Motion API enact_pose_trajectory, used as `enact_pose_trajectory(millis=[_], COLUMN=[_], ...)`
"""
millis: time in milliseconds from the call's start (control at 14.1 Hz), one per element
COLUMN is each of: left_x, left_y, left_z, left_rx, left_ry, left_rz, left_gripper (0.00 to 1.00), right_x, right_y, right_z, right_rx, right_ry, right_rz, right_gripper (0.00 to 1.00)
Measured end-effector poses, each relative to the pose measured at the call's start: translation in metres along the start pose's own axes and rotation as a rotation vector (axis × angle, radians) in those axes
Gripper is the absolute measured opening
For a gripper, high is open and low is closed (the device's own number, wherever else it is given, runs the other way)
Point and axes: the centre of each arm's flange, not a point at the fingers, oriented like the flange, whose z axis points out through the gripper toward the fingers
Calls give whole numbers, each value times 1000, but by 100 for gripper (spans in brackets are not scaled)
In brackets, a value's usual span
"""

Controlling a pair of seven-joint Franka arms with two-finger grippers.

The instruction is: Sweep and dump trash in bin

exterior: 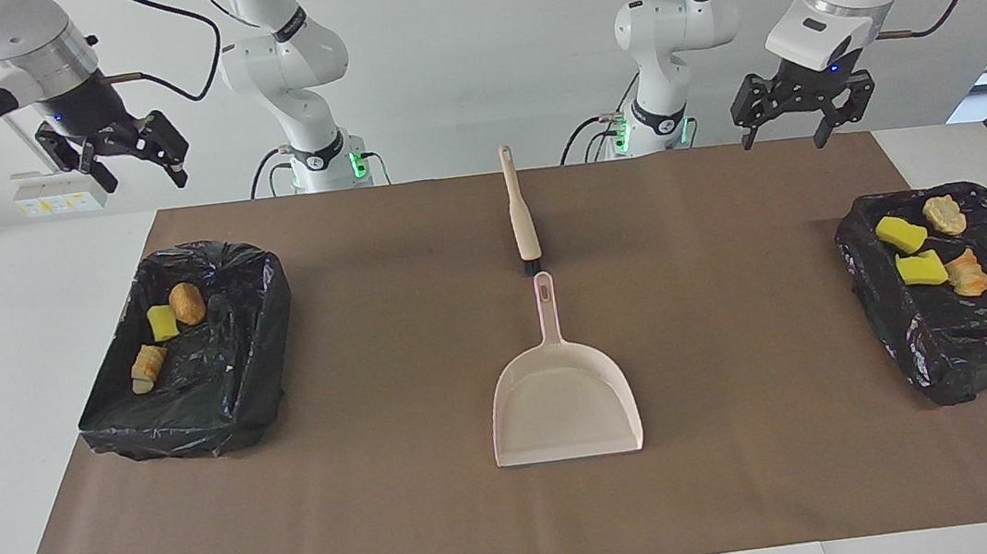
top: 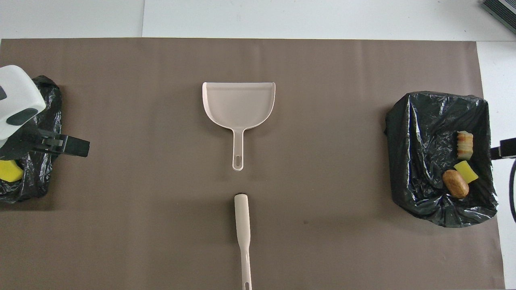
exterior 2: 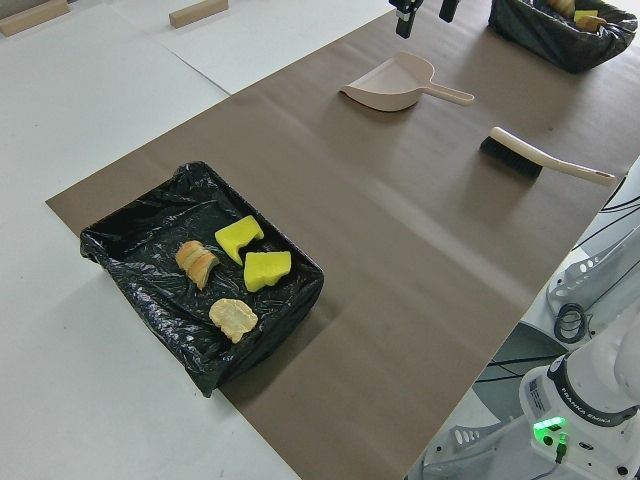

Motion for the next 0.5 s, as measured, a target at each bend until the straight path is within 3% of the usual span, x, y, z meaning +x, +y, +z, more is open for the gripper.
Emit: enact_pose_trajectory(millis=[496], left_x=[13], left_y=[-15], left_z=[-11], left_rx=[-35], left_ry=[0], left_rz=[-26], left_gripper=[100], right_x=[0], right_y=[1], right_z=[1], right_rx=[-6], right_ry=[-3], right_rz=[0], right_gripper=[100])
